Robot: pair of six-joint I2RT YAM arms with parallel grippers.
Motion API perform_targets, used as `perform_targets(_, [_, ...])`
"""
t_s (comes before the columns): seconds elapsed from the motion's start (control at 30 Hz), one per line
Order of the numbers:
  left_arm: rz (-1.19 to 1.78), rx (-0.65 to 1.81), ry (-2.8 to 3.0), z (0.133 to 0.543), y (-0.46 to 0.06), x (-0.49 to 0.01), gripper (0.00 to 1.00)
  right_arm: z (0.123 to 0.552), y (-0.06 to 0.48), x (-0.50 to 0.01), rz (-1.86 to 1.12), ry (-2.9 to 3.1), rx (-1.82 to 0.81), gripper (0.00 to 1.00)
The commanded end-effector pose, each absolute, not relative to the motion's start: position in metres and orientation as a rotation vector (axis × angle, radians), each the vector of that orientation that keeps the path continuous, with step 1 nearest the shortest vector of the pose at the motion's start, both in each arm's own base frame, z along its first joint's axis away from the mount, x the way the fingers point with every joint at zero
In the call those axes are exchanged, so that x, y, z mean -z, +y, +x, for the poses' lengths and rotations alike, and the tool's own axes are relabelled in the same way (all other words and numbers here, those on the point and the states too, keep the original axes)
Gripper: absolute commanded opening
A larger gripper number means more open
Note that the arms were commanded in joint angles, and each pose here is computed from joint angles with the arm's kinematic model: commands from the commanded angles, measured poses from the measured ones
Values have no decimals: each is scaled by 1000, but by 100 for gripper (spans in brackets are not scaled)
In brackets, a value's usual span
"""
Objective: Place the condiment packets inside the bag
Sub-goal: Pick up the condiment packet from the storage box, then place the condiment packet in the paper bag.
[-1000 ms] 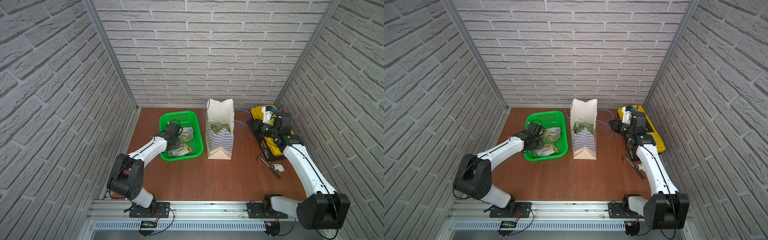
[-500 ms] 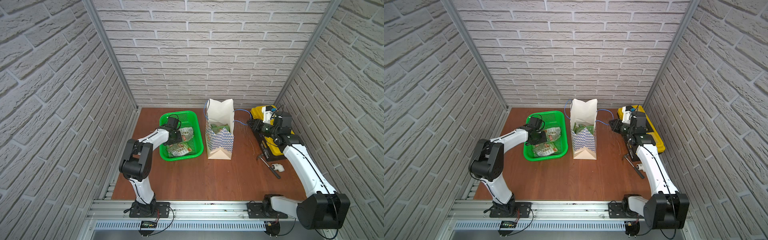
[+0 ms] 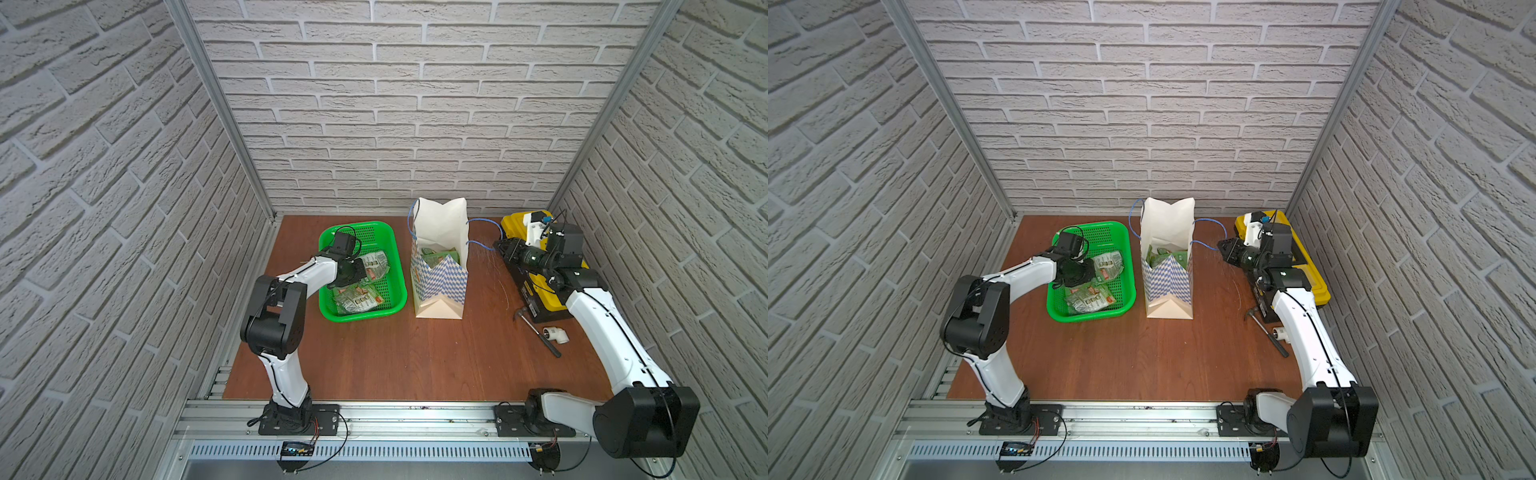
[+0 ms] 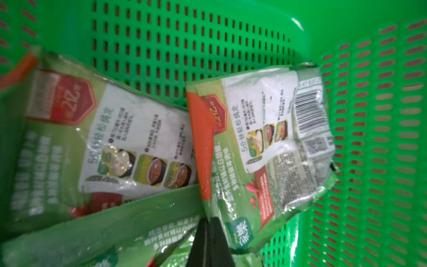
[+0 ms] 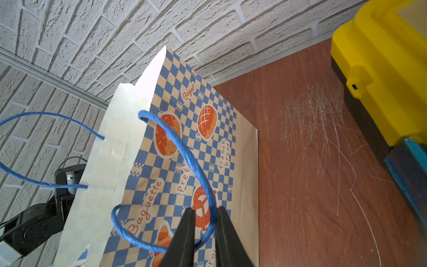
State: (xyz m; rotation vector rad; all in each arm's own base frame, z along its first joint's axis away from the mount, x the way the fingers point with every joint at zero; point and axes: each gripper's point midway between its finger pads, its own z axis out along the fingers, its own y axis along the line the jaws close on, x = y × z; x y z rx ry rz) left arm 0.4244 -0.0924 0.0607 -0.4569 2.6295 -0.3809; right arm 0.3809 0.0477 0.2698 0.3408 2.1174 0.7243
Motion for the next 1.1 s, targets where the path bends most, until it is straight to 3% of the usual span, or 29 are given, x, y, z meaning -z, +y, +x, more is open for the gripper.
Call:
perform_targets(0.0, [-440, 399, 2502, 429, -89, -106, 0, 384, 48, -273, 327, 2095, -735, 21])
perform_targets(0.63, [-310, 387, 2154, 350, -83, -270, 0, 384, 48, -272, 332, 2093, -741, 21])
perform_targets(1.07, [-129, 570, 1940, 321, -130, -388, 0, 384, 50, -273, 327, 2090, -752, 21])
